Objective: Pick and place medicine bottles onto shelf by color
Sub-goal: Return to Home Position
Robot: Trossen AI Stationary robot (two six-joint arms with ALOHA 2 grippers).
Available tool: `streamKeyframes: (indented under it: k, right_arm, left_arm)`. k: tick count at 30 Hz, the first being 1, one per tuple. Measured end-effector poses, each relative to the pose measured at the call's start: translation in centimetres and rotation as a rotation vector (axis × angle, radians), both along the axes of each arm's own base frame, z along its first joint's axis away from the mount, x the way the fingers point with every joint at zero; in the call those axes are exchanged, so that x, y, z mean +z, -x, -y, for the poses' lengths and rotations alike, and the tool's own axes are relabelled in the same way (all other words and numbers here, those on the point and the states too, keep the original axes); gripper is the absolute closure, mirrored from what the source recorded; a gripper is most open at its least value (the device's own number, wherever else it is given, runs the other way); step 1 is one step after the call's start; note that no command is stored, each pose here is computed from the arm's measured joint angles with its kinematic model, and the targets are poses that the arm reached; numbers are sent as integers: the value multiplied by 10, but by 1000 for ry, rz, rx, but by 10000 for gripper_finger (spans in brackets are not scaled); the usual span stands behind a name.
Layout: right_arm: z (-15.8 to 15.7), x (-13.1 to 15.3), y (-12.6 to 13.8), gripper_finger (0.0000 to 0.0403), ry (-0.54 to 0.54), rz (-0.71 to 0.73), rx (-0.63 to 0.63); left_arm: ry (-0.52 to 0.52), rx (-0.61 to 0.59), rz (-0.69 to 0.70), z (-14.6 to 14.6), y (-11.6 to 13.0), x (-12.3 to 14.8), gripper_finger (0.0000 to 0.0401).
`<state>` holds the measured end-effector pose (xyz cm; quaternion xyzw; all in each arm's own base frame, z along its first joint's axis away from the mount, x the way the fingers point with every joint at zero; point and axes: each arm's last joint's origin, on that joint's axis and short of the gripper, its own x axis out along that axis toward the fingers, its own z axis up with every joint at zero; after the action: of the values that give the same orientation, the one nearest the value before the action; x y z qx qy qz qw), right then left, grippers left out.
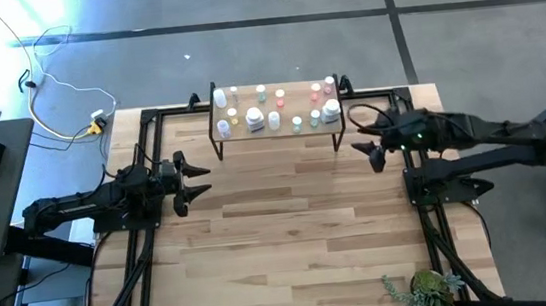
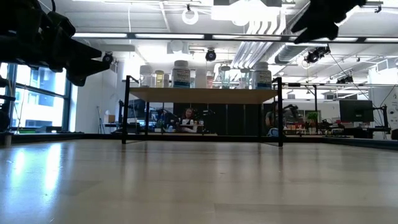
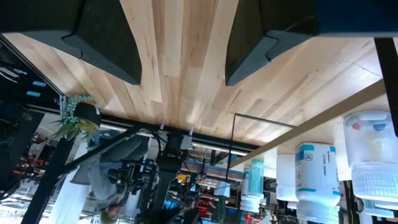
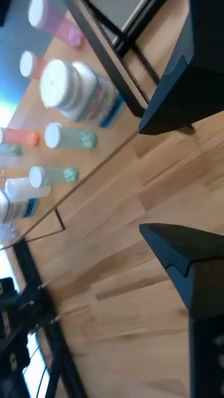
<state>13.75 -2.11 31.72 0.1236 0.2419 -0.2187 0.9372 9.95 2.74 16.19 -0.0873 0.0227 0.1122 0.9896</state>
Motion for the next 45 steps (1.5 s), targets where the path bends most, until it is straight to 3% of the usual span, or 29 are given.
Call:
streamKeyframes:
  k: [13,27,35,45]
  right_arm:
    - [-6,-87,36,167,-19,256,39]
    - [-11,-125,51,167,-86,521,129]
    - [-11,-144,43,167,-112,569,158]
    - [-11,-148,41,167,-141,633,153]
  left_arm:
    - [-1,0,-1,0,0,0,178]
    - [-1,0,0,0,0,0,178]
    - [-1,0,0,0,0,0,178]
    - [-1,0,0,0,0,0,178]
